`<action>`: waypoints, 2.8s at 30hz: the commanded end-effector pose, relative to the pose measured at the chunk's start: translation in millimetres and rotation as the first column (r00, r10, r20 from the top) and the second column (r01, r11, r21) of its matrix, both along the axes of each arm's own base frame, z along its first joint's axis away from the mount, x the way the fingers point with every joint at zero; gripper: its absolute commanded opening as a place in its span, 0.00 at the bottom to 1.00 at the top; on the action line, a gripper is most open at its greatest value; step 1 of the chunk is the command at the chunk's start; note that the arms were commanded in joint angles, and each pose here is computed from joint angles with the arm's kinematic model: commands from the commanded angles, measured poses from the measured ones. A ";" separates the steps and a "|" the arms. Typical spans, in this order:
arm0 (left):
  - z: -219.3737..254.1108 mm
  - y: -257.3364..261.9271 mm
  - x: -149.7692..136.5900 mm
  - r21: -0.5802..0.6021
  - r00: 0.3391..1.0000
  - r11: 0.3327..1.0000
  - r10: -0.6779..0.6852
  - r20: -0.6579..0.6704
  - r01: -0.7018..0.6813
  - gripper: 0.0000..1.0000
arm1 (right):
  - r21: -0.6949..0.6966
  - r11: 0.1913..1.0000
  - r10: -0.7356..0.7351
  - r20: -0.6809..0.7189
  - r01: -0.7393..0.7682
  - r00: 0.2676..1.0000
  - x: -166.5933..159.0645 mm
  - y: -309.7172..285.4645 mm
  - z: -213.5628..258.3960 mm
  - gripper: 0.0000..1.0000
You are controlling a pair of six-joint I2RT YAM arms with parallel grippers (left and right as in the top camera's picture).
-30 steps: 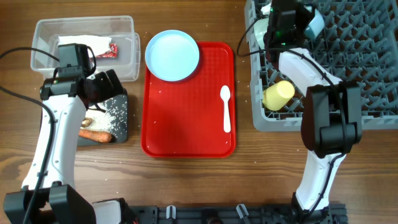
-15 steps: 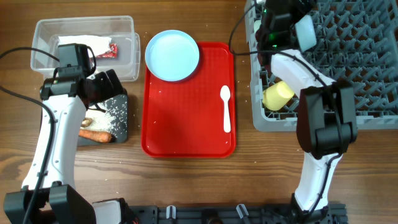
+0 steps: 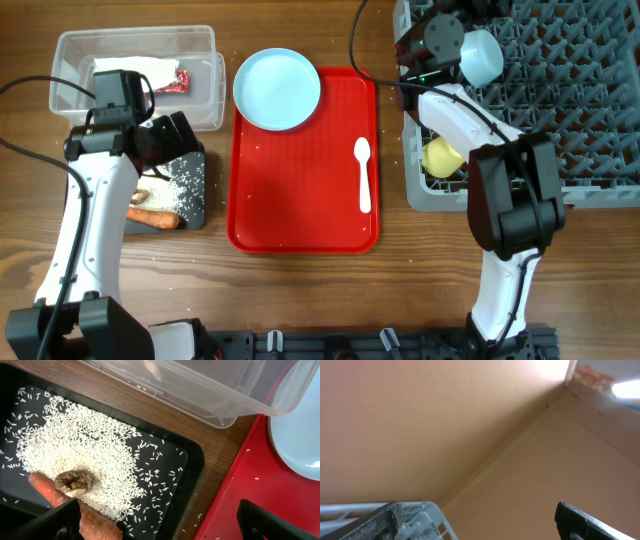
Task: Sort waste into correct bins and load items into the dishwasher rack
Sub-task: 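Carry the blue bowl with the right gripper into the rack and release, then move the right gripper to the light-blue plate and grasp its rim, then lift the plate with the right gripper and stand it in the rack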
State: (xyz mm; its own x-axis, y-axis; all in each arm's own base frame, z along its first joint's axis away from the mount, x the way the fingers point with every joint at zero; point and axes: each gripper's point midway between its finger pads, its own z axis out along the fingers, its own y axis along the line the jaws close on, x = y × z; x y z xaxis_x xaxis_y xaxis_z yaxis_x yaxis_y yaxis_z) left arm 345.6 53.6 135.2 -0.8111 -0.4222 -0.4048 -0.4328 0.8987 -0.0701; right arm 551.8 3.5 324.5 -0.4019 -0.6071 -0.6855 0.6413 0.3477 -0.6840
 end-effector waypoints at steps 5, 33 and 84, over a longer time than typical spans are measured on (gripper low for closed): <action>4.8 3.3 2.2 0.005 1.000 1.000 0.019 0.016 -0.019 1.00 | 0.240 0.900 0.350 0.102 -0.365 0.931 -8.9 70.9 46.2 1.00; 4.8 3.3 2.2 0.005 1.000 1.000 0.019 0.016 -0.019 1.00 | 0.957 0.207 0.964 -0.164 -0.203 0.207 -69.6 272.4 -251.2 0.56; 4.8 3.3 2.2 0.005 1.000 1.000 0.019 0.016 -0.019 1.00 | 0.630 0.755 0.375 -0.190 -0.180 0.908 -195.2 23.5 44.6 0.04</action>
